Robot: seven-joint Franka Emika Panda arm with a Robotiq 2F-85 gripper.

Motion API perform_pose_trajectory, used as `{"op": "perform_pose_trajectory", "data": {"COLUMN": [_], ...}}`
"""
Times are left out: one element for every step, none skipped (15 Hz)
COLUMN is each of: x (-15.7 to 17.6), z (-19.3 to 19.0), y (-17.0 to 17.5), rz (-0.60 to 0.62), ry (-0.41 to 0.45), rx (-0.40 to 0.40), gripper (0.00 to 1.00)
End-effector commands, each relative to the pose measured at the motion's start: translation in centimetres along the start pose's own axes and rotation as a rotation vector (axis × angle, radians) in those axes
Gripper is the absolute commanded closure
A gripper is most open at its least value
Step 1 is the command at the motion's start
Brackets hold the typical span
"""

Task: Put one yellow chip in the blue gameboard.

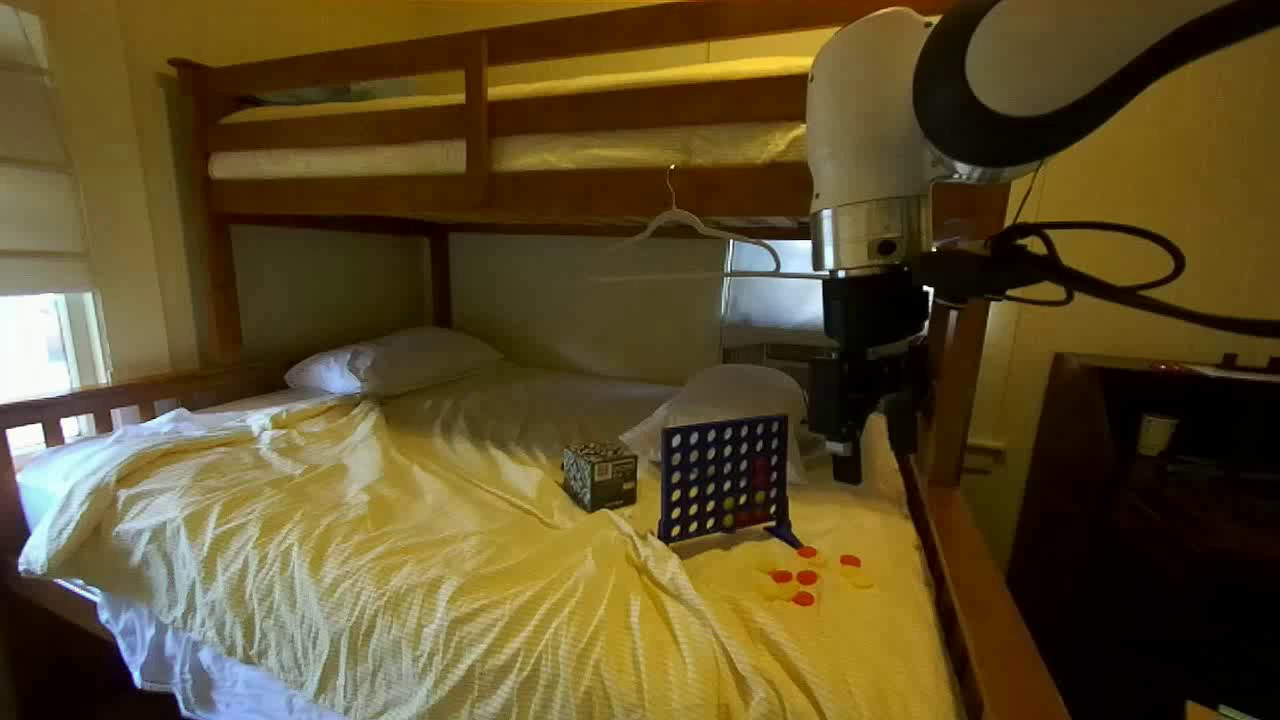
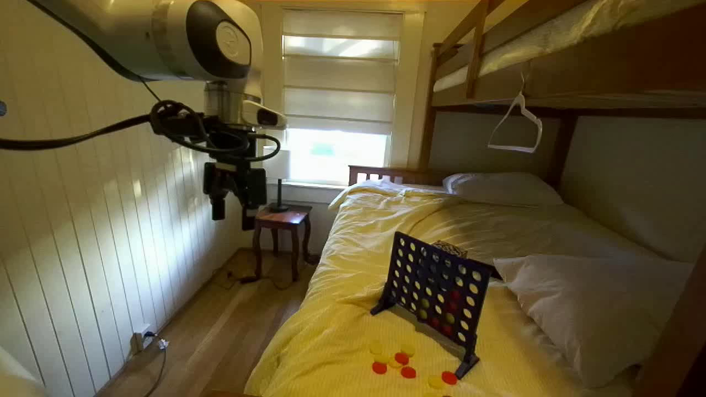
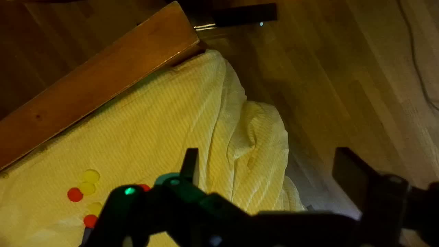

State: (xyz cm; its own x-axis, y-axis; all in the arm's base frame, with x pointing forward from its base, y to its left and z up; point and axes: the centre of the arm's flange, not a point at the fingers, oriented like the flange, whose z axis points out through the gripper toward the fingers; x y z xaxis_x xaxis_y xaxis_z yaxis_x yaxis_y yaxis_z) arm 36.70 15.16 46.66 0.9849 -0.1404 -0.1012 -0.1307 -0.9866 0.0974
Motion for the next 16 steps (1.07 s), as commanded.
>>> {"op": "perform_pose_trajectory", "data": {"x": [0.0, 0.0, 0.0, 0.0, 0.0, 0.0, 0.0, 0.0, 0.7, 1.8, 2.4, 3.1, 3.9, 4.6, 5.5, 6.2], "z": [0.0, 0.0, 0.0, 0.0, 0.0, 0.0, 0.0, 0.0, 0.4, 1.0, 1.4, 2.0, 2.6, 3.2, 4.0, 4.8], "y": [0.0, 0.0, 0.0, 0.0, 0.0, 0.0, 0.0, 0.0, 0.2, 0.7, 1.3, 2.0, 2.8, 3.6, 4.4, 5.1], "rz": [0.000, 0.000, 0.000, 0.000, 0.000, 0.000, 0.000, 0.000, 0.018, 0.041, 0.056, 0.072, 0.088, 0.101, 0.122, 0.129], "ry": [0.000, 0.000, 0.000, 0.000, 0.000, 0.000, 0.000, 0.000, -0.011, -0.034, -0.044, -0.060, -0.073, -0.088, -0.084, -0.090], "rx": [0.000, 0.000, 0.000, 0.000, 0.000, 0.000, 0.000, 0.000, 0.005, 0.017, 0.023, 0.035, 0.049, 0.063, 0.074, 0.084], "gripper": [0.00, 0.00, 0.00, 0.00, 0.00, 0.00, 0.00, 0.00, 0.00, 0.00, 0.00, 0.00, 0.00, 0.00, 0.00, 0.00]}}
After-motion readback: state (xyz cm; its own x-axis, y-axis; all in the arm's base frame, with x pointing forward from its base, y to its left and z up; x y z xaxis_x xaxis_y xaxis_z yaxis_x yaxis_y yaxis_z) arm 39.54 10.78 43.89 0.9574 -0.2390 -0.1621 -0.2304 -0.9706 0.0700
